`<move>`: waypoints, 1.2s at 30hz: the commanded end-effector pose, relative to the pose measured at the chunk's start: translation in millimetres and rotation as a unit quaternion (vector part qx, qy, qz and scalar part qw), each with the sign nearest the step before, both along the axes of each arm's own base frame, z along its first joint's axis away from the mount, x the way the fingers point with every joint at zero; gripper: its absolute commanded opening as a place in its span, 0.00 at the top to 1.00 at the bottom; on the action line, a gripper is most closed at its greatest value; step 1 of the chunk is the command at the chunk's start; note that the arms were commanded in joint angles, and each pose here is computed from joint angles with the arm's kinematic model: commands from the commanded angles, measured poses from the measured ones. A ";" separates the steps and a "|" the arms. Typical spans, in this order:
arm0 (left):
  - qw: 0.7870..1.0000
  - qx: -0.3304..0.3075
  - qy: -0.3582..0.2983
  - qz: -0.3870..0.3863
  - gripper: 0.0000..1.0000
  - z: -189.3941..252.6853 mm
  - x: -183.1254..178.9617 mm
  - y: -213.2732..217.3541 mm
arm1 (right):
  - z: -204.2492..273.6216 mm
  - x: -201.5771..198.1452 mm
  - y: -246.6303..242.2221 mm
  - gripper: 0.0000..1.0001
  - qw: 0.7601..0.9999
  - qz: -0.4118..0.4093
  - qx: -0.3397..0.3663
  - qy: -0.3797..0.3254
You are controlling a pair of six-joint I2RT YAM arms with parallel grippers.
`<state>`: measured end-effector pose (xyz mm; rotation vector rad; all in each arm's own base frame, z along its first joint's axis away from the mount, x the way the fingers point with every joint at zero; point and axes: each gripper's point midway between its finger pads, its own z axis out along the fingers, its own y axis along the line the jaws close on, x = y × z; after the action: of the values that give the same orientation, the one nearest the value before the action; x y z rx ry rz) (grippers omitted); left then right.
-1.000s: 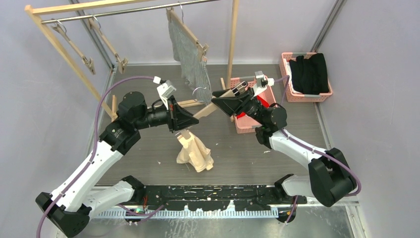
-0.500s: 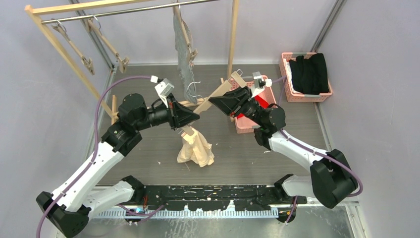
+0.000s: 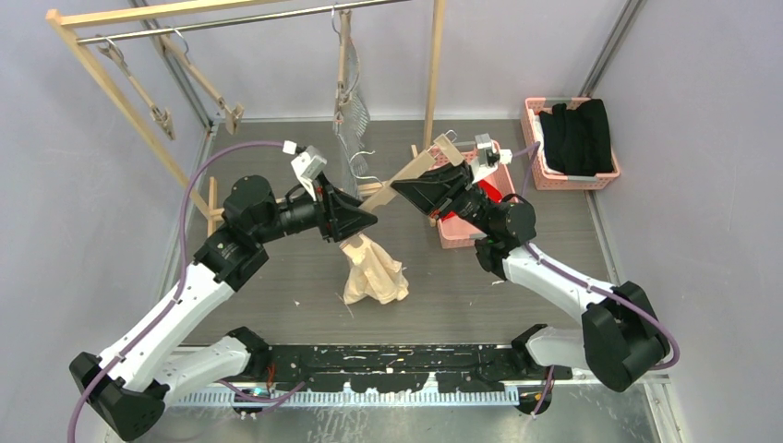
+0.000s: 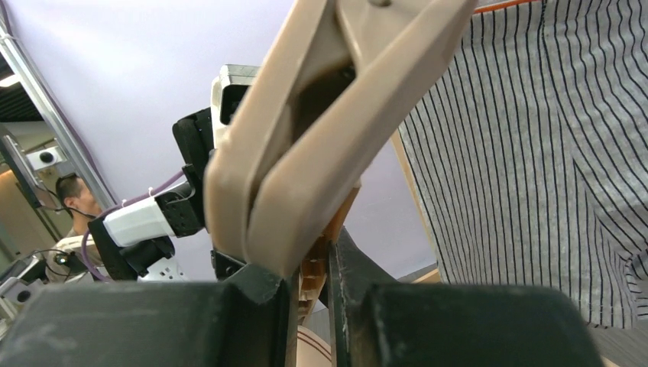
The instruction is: Remove the underwear clipped to the hanger
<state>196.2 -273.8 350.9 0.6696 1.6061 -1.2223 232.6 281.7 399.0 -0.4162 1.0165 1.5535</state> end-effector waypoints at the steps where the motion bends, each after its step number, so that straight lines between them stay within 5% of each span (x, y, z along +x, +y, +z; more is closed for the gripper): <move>1: 0.999 -0.011 -0.038 0.003 0.57 15.7 -4.8 3.7 | 38.4 -13.2 -14.9 0.99 0.997 -0.026 0.036 -0.068; 22: 0.998 0.031 -0.036 0.033 0.55 -13.0 -2.0 16.2 | 52.5 -37.9 -28.0 0.99 0.995 -0.028 0.041 -0.088; 24: 0.999 0.023 -0.037 0.014 0.64 -12.0 -6.3 11.7 | 51.9 -36.9 -28.5 0.99 0.995 -0.031 0.041 -0.086; 27: 0.999 0.018 -0.037 -0.003 0.96 -10.6 -10.0 7.9 | 50.8 -35.1 -28.5 0.99 0.995 -0.035 0.041 -0.084; 29: 0.999 0.020 -0.039 -0.006 1.00 -10.5 -11.3 8.2 | 50.0 -33.9 -28.1 0.99 0.995 -0.036 0.039 -0.082; 32: 0.998 0.022 -0.050 -0.007 0.96 -5.9 -13.4 10.2 | 48.6 -33.0 -27.3 0.99 0.996 -0.036 0.036 -0.080; 34: 0.998 0.018 -0.059 -0.003 0.70 -0.6 -13.7 11.8 | 48.3 -33.2 -26.7 0.99 0.996 -0.034 0.034 -0.080; 36: 0.997 0.007 -0.073 -0.001 0.60 8.7 -14.3 12.5 | 48.6 -34.7 -26.0 0.99 0.996 -0.030 0.034 -0.080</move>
<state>179.6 -265.0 331.7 0.7705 1.5946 -1.1635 213.7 266.3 419.5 -0.4361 0.9714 1.4926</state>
